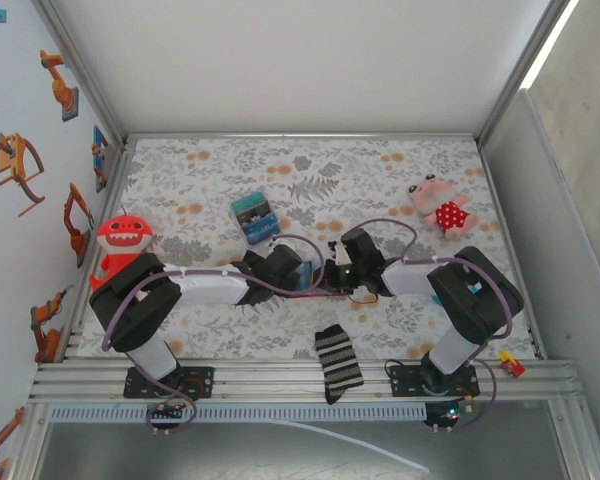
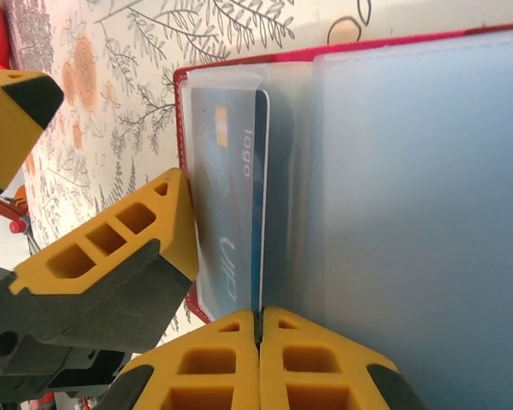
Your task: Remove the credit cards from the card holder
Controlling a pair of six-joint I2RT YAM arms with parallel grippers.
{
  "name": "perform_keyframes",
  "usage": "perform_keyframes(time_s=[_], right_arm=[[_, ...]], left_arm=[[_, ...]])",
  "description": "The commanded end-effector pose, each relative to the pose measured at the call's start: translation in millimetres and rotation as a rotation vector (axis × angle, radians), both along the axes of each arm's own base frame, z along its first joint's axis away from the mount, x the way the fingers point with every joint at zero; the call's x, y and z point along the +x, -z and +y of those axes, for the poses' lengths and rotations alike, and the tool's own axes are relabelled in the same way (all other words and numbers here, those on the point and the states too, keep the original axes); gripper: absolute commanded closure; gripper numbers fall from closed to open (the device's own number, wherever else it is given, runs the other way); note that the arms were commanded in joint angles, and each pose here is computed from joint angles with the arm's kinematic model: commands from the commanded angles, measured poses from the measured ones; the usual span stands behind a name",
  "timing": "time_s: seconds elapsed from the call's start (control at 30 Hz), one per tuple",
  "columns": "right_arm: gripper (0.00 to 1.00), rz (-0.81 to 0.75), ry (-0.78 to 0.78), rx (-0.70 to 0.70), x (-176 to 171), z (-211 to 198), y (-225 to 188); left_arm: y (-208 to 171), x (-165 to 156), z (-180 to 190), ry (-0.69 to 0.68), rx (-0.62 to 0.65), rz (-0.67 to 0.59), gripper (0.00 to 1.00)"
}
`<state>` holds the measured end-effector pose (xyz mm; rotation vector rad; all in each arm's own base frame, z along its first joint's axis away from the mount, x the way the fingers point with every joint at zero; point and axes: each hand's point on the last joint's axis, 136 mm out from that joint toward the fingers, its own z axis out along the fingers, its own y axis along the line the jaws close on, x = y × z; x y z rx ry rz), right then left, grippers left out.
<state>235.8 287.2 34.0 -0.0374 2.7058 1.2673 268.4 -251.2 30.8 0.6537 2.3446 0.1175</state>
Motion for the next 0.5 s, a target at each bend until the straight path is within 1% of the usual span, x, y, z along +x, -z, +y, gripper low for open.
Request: perform_keyframes(time_s=[0.0, 0.47], right_arm=[[0.96, -0.030, 0.011, -0.029, 2.3, -9.3, -2.4], [0.97, -0.026, 0.012, -0.146, 2.4, -30.2, 0.7]], left_arm=[[15.6, -12.8, 1.3, 0.041, 0.063, 0.070, 0.03], [16.6, -11.4, 3.4, 0.038, 0.080, 0.066, 0.03]])
